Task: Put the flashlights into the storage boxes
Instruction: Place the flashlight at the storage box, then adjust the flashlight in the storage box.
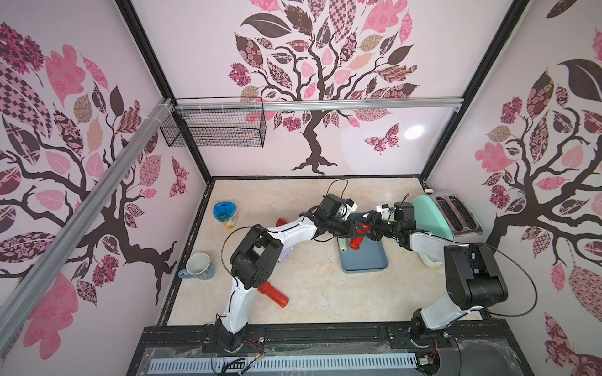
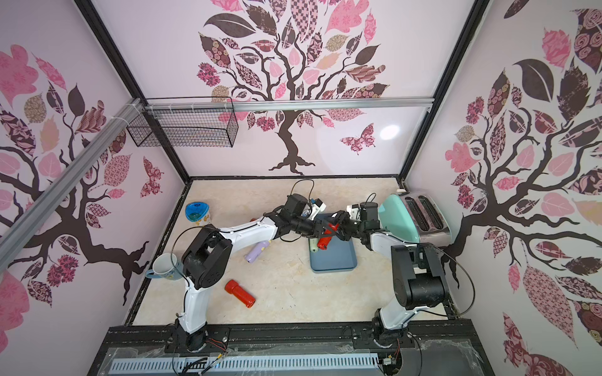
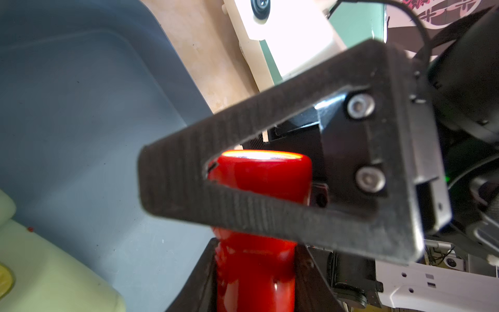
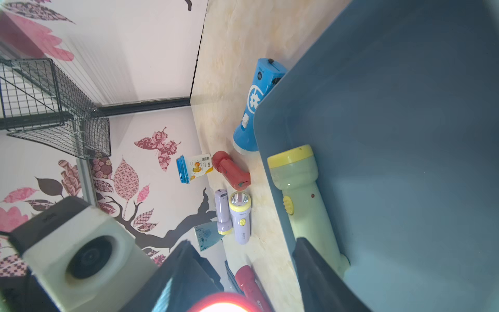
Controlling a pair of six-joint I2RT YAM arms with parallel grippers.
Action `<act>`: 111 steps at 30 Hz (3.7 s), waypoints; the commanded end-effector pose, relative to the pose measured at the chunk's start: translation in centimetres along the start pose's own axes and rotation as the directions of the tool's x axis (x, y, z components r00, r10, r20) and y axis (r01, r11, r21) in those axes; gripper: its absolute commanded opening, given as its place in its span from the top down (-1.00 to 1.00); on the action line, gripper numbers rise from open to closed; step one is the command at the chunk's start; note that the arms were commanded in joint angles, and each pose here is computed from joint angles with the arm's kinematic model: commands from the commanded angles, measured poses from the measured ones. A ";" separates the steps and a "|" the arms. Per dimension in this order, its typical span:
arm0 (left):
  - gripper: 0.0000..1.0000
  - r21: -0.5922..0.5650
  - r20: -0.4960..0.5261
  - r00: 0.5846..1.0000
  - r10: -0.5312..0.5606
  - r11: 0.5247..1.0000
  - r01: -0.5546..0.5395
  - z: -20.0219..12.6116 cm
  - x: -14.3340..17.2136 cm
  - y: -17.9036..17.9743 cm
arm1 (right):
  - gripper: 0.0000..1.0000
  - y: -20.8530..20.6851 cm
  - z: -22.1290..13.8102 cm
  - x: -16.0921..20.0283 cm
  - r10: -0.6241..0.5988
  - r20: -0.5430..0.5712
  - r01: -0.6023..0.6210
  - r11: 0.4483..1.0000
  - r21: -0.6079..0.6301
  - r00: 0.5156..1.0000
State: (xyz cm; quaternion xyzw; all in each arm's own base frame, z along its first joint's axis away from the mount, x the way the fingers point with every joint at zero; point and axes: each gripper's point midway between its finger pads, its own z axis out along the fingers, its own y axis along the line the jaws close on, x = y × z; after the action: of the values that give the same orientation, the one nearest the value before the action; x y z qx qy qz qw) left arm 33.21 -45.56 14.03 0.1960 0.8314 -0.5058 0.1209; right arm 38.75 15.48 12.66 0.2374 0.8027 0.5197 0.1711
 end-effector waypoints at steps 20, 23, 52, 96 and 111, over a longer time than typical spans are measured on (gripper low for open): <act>-0.88 0.036 0.155 0.982 -0.103 0.994 0.099 -3.4 -2.8 0.3 | 0.22 1.0 0.2 -1.0 -0.135 0.034 0.135 0.991 -0.008 0.990; -0.78 -0.021 0.168 0.982 -0.086 0.996 0.091 -4.4 -2.6 1.1 | 0.24 1.7 0.3 -1.1 -0.181 0.040 0.183 0.982 -0.040 0.983; -0.52 -0.067 0.170 0.966 -0.197 0.975 0.210 -3.4 -1.1 4.0 | 0.23 1.3 -0.1 -2.7 -0.202 0.173 0.211 0.977 -0.036 0.964; -0.15 -0.393 0.175 0.981 -0.078 0.908 0.143 -10.5 2.4 7.6 | 0.05 -5.7 -0.2 1.0 -0.323 -0.083 0.314 0.776 0.546 0.943; -0.10 -0.430 0.187 0.979 -0.077 0.890 0.152 -12.0 4.5 8.1 | -0.08 -6.3 1.7 2.7 -0.364 -0.083 0.347 0.757 0.554 0.928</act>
State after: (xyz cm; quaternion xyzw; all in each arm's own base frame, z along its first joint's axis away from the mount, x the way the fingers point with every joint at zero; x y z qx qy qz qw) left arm 33.05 -31.68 10.62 0.0726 0.9227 -0.3323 0.1814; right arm 34.88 16.55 5.93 0.1298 0.9449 0.2384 0.1830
